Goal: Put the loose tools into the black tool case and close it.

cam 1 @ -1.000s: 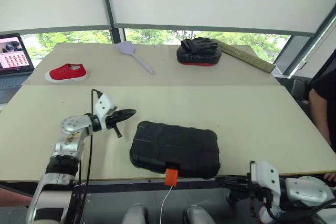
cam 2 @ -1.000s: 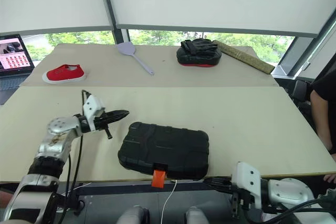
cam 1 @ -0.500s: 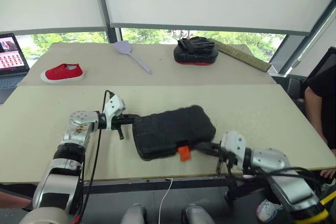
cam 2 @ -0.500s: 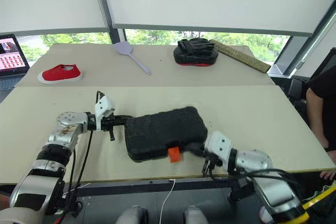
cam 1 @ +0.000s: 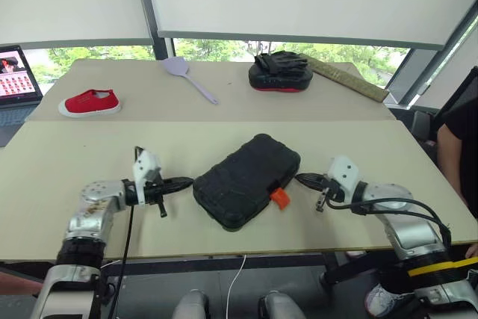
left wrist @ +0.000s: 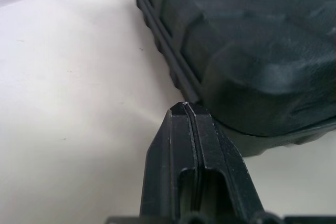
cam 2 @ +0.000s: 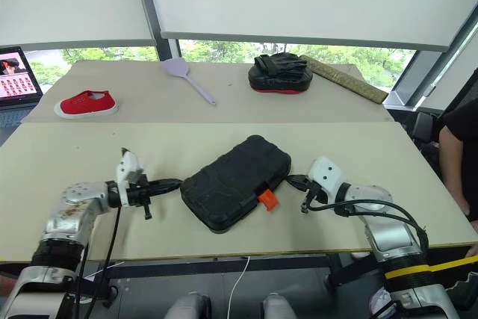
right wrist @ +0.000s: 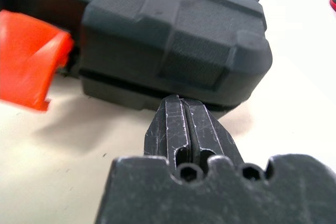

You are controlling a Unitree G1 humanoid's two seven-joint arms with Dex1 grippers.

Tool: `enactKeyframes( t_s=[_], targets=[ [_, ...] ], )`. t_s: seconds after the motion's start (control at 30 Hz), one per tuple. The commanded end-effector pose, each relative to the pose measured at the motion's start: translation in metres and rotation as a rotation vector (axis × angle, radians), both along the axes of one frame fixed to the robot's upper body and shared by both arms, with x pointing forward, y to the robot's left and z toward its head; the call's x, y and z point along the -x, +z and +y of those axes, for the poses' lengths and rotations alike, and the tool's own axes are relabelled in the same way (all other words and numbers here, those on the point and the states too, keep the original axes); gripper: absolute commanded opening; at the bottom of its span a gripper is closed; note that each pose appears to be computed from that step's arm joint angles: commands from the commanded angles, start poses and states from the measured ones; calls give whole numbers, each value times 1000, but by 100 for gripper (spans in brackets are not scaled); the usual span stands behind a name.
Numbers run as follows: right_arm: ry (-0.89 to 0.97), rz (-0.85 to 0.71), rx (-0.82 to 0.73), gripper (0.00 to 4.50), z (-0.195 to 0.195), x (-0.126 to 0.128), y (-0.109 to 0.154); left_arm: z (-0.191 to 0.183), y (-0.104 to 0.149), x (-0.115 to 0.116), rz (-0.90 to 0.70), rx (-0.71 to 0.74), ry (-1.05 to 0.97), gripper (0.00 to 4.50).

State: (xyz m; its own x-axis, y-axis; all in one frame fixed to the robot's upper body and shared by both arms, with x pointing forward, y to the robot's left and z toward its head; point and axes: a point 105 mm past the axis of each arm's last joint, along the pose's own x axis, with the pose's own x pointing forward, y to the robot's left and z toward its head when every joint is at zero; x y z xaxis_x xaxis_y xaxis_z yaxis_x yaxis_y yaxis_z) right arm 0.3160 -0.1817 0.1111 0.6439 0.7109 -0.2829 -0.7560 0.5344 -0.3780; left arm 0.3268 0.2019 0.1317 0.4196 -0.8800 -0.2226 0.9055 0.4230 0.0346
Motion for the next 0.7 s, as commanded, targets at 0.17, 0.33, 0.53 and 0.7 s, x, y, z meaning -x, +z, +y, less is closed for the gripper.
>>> enactKeyframes(
  t_s=[0.17,0.33,0.53,0.7],
  targets=[
    [65,-55,-64,0,3,28,13,-94,37,-3,-98,-2,-308,4],
    [100,-95,-119,0,23,31,20,-132,-3,-11,-106,-173,-356,4],
    [150,-43,-110,0,51,39,3,-124,-60,-12,-5,-333,-335,4],
    [117,-6,-115,0,59,33,-9,-126,-57,-11,3,-287,-319,4]
  ],
)
